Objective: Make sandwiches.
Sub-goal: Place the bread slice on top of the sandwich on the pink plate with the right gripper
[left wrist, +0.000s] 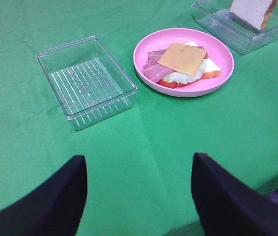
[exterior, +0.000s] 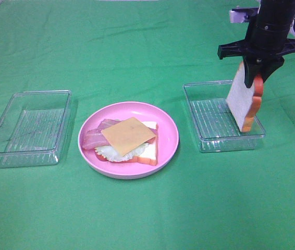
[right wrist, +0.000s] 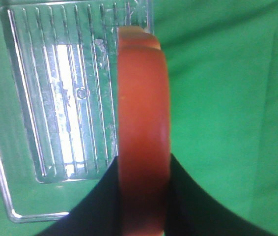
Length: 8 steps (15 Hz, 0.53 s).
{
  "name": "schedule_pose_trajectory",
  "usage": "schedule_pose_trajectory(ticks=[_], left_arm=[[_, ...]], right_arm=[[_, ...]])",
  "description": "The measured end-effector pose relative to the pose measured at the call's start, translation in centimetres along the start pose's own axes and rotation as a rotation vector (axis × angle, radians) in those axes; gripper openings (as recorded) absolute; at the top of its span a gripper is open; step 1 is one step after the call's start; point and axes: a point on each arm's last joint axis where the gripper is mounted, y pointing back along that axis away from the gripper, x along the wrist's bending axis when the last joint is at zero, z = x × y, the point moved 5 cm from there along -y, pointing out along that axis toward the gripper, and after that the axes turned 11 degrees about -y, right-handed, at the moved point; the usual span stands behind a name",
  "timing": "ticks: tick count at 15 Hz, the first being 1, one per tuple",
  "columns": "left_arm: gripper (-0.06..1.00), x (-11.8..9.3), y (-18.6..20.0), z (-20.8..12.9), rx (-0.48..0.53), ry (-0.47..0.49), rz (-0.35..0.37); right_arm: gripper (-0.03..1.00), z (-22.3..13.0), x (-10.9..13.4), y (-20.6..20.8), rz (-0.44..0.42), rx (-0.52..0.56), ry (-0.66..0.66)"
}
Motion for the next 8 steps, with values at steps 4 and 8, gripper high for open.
schedule_pose_trajectory(ticks=[4, 8], left_arm=[[0.59, 0.0, 0.0, 0.0, 0.000, 0.000, 0.000], [0.59, 0.0, 0.0, 0.0, 0.000, 0.000, 0.000]], right_arm=[[0.20, -1.2, 1.4, 4.5, 0.163, -0.049, -0.007], [0.20, -3.1, 5.5, 7.0, 0.416, -0.002, 0.052]])
